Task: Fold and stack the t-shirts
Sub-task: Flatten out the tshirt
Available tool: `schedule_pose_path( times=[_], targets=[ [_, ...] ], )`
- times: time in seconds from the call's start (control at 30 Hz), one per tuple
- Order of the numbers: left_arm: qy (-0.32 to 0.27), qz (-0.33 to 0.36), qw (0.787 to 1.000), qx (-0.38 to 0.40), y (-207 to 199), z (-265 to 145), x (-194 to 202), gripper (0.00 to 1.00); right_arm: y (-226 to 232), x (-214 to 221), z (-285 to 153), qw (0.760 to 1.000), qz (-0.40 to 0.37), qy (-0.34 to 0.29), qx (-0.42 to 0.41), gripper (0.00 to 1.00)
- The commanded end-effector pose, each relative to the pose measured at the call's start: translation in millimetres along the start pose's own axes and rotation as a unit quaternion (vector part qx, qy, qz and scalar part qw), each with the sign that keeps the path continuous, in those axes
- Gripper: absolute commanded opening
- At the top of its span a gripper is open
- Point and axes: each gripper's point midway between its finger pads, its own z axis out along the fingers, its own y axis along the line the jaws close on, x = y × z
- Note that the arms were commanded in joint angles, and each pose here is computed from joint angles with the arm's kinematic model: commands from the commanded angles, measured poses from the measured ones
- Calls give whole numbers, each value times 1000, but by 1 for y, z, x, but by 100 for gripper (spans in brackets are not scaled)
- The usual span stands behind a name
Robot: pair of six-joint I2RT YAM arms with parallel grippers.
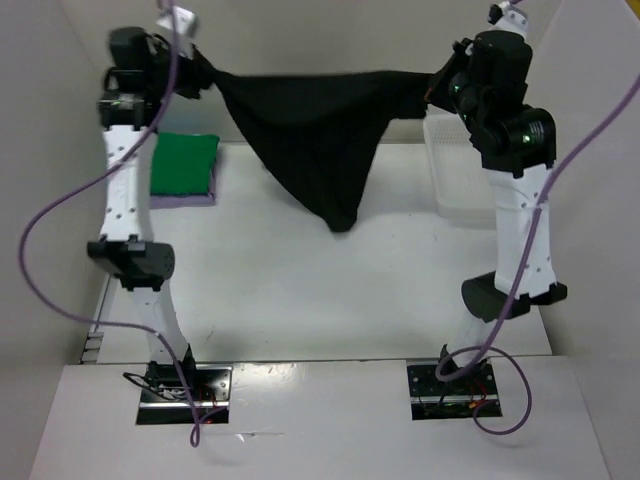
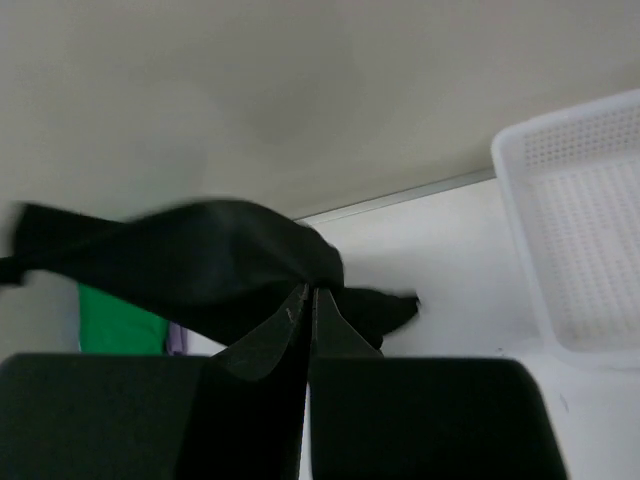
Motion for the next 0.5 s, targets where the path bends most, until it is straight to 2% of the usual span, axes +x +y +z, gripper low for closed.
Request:
schedule_pose_path(
  times=[0.0, 0.1, 0.13, 0.17, 0.23, 0.27, 0.3, 0.33, 0.37, 0.4, 0.43, 0.47],
  targets=[
    [-46, 50, 998, -2, -27, -68, -57, 0, 14, -22, -2, 999, -4, -31, -36, 0],
    [-17, 69, 997, 15, -26, -92, -37, 0, 9, 8, 11, 1000, -6, 17, -24, 0],
    [21, 61, 997, 31, -28, -84, -4, 0, 0, 32, 15, 998, -16, 51, -12, 0],
    [29, 72, 996, 34, -33, -93, 3, 0, -5, 48, 16, 997, -22, 75, -7, 0],
    [68, 91, 992, 48, -37, -93, 43, 0, -11, 79, 15, 994, -10, 111, -8, 0],
    [75, 98, 991, 52, -44, -102, 54, 0, -23, 110, 12, 992, -5, 129, -11, 0],
    [127, 93, 985, 67, -47, -95, 112, 0, -26, 128, 7, 990, 6, 139, -22, 0],
    [152, 98, 981, 69, -51, -97, 137, 2, -44, 192, 7, 978, 20, 206, -12, 0],
    [161, 110, 979, 64, -55, -108, 150, 6, -40, 189, -7, 981, 42, 185, -39, 0],
    [210, 100, 969, 83, -68, -110, 207, 7, -46, 210, -11, 977, 53, 203, -38, 0],
    [234, 116, 962, 85, -72, -116, 230, 7, -65, 268, -19, 963, 58, 263, -25, 0],
    [244, 120, 958, 92, -79, -126, 245, 10, -60, 276, -27, 961, 83, 260, -41, 0]
  ],
)
